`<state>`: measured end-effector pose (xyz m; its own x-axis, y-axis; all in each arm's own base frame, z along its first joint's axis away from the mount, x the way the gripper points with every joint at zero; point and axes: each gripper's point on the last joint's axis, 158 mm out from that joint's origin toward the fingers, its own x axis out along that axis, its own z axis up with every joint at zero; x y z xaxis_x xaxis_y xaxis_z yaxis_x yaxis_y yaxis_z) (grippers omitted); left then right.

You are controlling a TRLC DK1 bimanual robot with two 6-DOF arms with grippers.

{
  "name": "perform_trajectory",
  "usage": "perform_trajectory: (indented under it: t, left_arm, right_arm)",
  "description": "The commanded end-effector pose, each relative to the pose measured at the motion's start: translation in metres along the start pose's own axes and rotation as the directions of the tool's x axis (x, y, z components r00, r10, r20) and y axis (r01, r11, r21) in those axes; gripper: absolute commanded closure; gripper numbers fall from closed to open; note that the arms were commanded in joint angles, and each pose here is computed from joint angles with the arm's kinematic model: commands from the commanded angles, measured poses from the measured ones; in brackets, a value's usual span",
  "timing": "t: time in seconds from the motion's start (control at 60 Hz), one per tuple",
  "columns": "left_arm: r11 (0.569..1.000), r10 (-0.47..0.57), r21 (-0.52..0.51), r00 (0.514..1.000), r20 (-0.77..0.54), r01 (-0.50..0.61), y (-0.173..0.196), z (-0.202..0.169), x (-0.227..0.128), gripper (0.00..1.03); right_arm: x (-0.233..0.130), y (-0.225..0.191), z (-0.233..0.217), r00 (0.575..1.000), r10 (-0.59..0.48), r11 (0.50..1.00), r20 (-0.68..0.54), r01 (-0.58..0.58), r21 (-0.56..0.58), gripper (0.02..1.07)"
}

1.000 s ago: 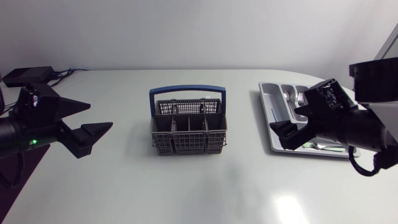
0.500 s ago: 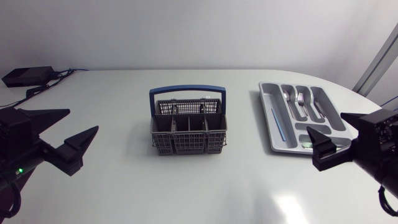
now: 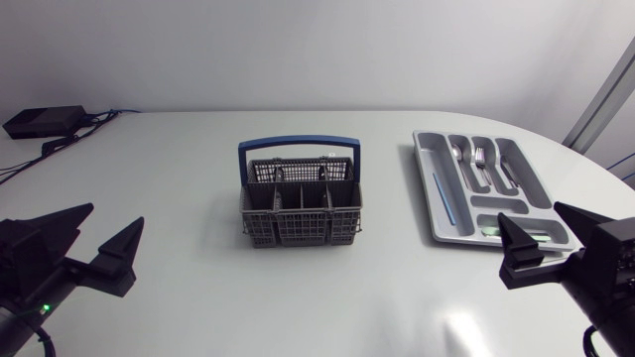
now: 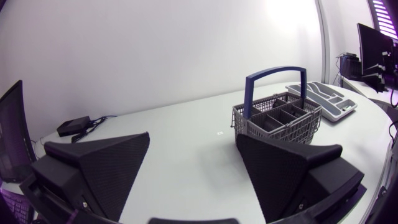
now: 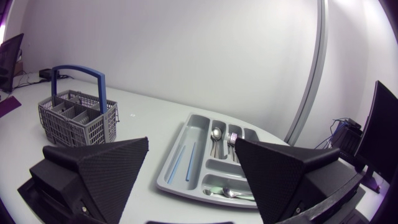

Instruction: Unload the cutlery basket into the drawer organizer.

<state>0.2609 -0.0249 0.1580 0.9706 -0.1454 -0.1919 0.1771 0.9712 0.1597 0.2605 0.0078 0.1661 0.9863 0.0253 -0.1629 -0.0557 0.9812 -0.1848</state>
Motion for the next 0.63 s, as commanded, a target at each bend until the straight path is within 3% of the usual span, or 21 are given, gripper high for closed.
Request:
perform_trajectory:
  t: [0.0,0.283,0.617]
  left_arm:
    - [0.998,0.021,-0.058,1.000,0.014,-0.021,0.001,-0.009,0.000,0.05]
    - [0.979,0.129,-0.169,0.990,0.063,-0.117,0.014,-0.028,-0.003,0.05]
    - [0.973,0.147,-0.188,0.987,0.071,-0.132,0.016,-0.031,-0.004,0.05]
  right_arm:
    - [0.000,-0.002,-0.009,1.000,-0.017,0.998,0.015,0.016,0.066,0.07]
    - [-0.004,-0.006,-0.019,0.994,-0.055,0.981,0.098,0.035,0.192,0.07]
    - [-0.004,-0.006,-0.019,0.994,-0.055,0.981,0.098,0.035,0.192,0.07]
